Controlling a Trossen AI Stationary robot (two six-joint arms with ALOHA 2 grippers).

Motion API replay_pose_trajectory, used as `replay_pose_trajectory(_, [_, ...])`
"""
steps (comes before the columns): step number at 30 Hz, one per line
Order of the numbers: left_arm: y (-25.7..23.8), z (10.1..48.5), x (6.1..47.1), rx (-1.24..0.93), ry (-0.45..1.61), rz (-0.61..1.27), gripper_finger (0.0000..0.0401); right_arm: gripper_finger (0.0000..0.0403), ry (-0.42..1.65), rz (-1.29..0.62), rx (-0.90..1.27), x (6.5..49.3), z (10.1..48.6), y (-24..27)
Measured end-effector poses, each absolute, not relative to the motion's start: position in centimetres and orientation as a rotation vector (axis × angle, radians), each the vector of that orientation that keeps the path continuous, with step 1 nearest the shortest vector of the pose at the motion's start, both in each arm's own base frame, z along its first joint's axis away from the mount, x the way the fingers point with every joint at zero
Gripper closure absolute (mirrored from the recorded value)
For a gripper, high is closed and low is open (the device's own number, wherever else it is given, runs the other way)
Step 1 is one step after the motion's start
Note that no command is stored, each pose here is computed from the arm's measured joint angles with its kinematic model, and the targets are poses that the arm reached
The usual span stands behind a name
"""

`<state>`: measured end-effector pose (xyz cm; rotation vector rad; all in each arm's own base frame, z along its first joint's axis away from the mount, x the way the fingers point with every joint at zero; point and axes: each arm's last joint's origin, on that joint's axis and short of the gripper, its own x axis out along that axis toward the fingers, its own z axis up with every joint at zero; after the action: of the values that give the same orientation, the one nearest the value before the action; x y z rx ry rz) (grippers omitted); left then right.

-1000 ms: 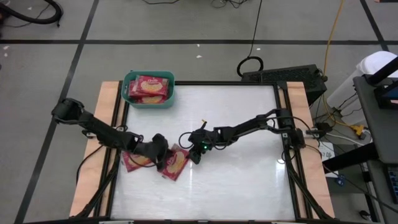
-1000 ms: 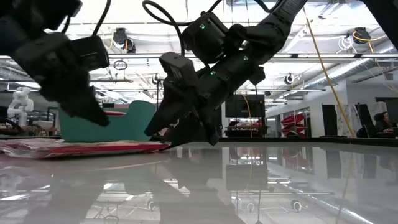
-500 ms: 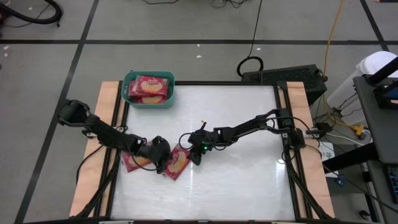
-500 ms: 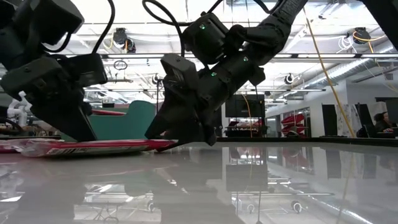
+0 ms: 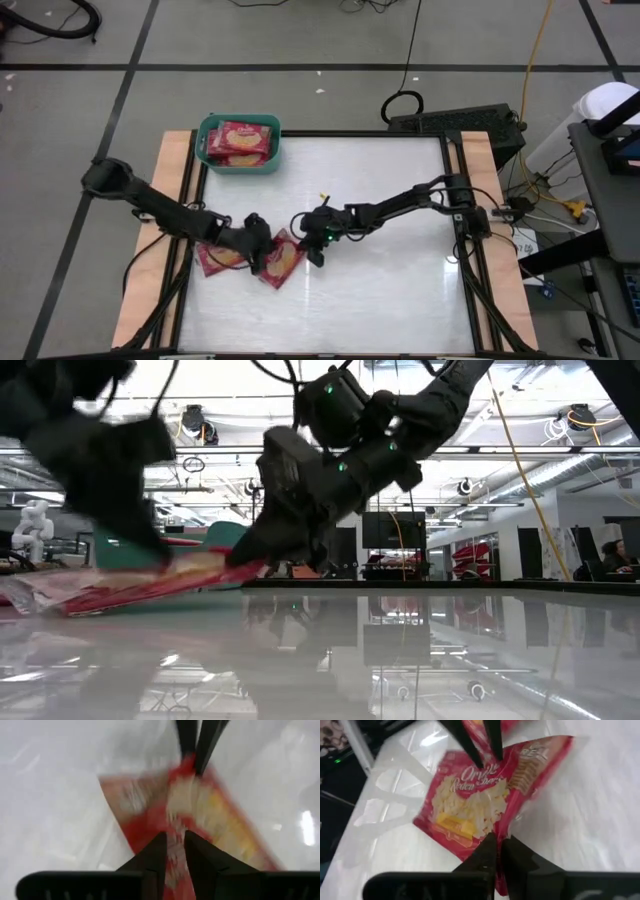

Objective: Sort popcorn bags into baskets
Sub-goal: Stack the red popcorn bag on the red popcorn bags in the green bin

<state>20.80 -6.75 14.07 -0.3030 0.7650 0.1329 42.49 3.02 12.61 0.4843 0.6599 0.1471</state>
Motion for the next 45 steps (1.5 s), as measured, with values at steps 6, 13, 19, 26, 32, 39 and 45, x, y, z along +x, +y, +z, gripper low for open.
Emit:
replay_pose_trajectory(6, [-6.3, 18.8, 19.0, -0.314, 0.571, 0.157, 0.0355, 0.0400, 0.589, 0.141, 0.288, 42.0, 15.7, 2.7])
replay_pose_trajectory(13, [-6.0, 21.5, 16.7, -0.268, 0.417, 0.216, 0.0358, 0.0402, 0.522, -0.041, 0.022, 39.9, 20.3, 1.8])
replay_pose_trajectory(19, [-6.0, 21.1, 16.3, -0.248, 0.398, 0.287, 0.0302, 0.0403, 0.449, -0.148, -0.052, 36.9, 22.8, 0.8])
replay_pose_trajectory(26, [-5.5, 18.4, 16.4, -0.252, 0.301, 0.492, 0.0212, 0.0403, 0.288, -0.180, -0.042, 33.3, 23.9, -0.5])
replay_pose_trajectory(32, [-5.0, 16.8, 16.7, -0.254, 0.114, 0.467, 0.0167, 0.0403, 0.168, -0.200, -0.026, 30.5, 23.2, -1.1])
replay_pose_trajectory(39, [-3.5, 17.8, 18.4, -0.199, 0.011, 0.409, 0.0160, 0.0403, 0.048, -0.176, -0.009, 29.3, 23.1, -1.0])
replay_pose_trajectory(45, [-0.9, 19.2, 20.4, -0.113, 0.015, 0.310, 0.0162, 0.0403, 0.003, -0.146, -0.047, 29.3, 23.5, -1.0])
